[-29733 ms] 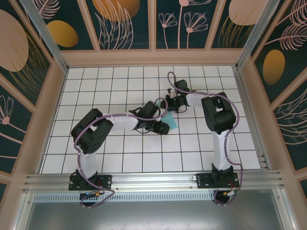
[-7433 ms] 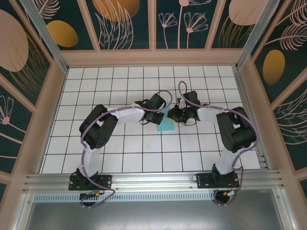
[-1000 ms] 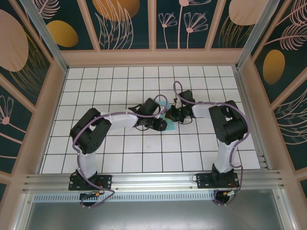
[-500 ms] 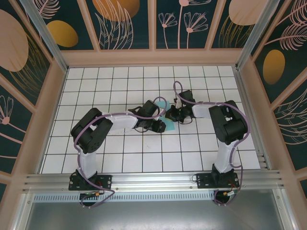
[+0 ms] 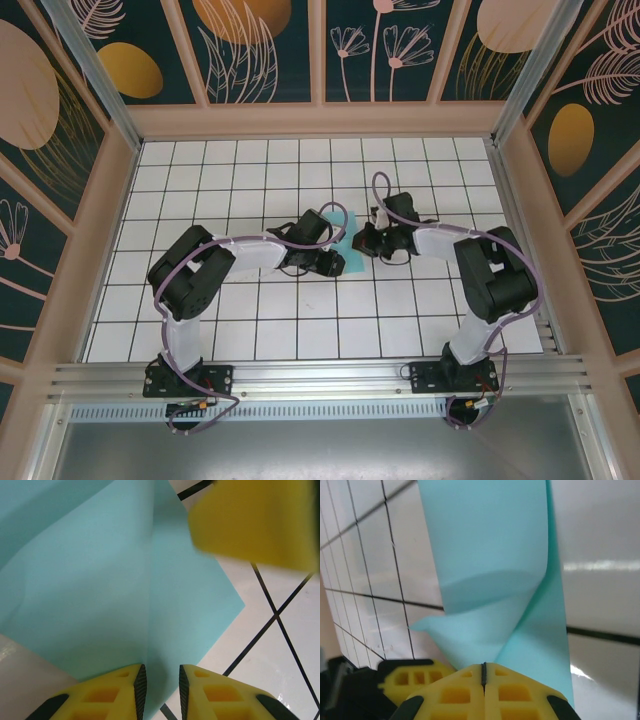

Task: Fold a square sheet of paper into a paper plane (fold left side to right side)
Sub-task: Fold the triangle a second time at the center of the table.

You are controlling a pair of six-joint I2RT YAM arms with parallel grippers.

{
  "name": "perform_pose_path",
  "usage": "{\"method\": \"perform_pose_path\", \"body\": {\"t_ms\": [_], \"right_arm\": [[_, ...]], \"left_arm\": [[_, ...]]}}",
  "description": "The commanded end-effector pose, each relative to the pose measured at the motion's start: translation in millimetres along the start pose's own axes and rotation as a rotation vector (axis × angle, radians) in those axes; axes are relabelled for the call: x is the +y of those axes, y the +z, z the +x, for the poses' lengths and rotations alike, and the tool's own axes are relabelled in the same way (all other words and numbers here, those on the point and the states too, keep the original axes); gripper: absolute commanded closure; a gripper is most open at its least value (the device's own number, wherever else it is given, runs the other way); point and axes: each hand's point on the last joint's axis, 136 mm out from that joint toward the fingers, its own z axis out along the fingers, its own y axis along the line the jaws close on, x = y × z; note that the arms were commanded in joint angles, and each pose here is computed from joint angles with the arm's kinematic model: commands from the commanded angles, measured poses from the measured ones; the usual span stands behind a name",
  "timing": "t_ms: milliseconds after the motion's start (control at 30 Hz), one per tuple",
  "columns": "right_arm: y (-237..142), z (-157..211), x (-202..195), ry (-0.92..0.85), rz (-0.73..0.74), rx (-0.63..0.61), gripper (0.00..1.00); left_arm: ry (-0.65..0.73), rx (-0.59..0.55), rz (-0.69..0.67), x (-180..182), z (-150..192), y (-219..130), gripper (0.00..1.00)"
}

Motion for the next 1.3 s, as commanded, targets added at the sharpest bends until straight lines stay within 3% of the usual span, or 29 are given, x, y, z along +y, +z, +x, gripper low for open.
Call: {"method": "perform_pose_path", "body": {"t_ms": [0, 600, 967, 1267], "right_arm": [[7.6, 12.6, 8.1, 0.004, -0.041, 0.023, 0.98], [26.9, -2.8, 24.8, -0.013, -0.07, 0.026, 0.97], [43.4, 5.2, -12.7, 0.005, 0.08, 0.065, 0.97], [34.7, -14.1, -34.3, -0.004, 0.179, 0.006, 0.97]], "left_arm": [[-0.031, 0.088, -0.059, 16.5, 31.0, 12.2, 0.72], [-0.029, 0.083, -0.06, 15.3, 29.3, 11.6, 0.72], [-0.032, 0.086, -0.073, 18.4, 30.9, 12.5, 0.72], [-0.051, 0.108, -0.114, 29.7, 40.2, 17.5, 0.73]]}}
